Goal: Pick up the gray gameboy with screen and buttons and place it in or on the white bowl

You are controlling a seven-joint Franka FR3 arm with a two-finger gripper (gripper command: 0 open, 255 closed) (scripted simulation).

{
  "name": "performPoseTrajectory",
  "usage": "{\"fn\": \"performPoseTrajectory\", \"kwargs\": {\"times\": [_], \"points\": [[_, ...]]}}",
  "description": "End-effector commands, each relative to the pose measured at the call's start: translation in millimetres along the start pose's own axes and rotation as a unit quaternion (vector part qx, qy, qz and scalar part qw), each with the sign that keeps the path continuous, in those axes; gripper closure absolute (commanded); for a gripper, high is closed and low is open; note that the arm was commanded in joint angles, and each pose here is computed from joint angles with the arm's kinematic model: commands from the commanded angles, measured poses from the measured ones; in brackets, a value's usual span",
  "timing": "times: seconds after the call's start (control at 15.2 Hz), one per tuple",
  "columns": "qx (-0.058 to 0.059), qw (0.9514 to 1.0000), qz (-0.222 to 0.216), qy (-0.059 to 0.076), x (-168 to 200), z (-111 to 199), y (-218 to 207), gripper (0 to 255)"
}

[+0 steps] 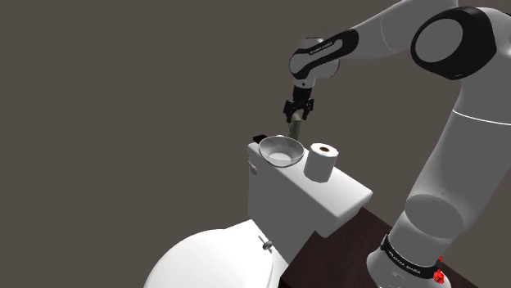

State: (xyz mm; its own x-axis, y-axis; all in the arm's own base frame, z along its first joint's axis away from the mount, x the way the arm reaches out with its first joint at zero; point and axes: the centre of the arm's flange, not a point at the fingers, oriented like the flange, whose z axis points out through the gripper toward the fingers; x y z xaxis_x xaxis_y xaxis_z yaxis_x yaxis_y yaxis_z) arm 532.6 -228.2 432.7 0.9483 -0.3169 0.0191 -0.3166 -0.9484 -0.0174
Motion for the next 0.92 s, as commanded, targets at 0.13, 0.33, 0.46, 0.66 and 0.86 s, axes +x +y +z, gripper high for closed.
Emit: {"fn": "performPoseTrajectory", "kwargs": {"times": [0.13,0.33,0.46,0.66,0.86], "points": [[0.0,1.0,0.006,-0.004,-0.8,4.2,6.6,255],[0.0,1.0,0.006,-0.004,-0.3,4.4,7.2,255],[0.0,1.0,0.006,-0.004,-1.7,5.0,7.2,255],[-0.001,1.0,0.006,-0.004,-0.1,5.8,8.0,255],[0.0,1.0,0.006,-0.004,-0.9,-6.3,6.7,255]]}}
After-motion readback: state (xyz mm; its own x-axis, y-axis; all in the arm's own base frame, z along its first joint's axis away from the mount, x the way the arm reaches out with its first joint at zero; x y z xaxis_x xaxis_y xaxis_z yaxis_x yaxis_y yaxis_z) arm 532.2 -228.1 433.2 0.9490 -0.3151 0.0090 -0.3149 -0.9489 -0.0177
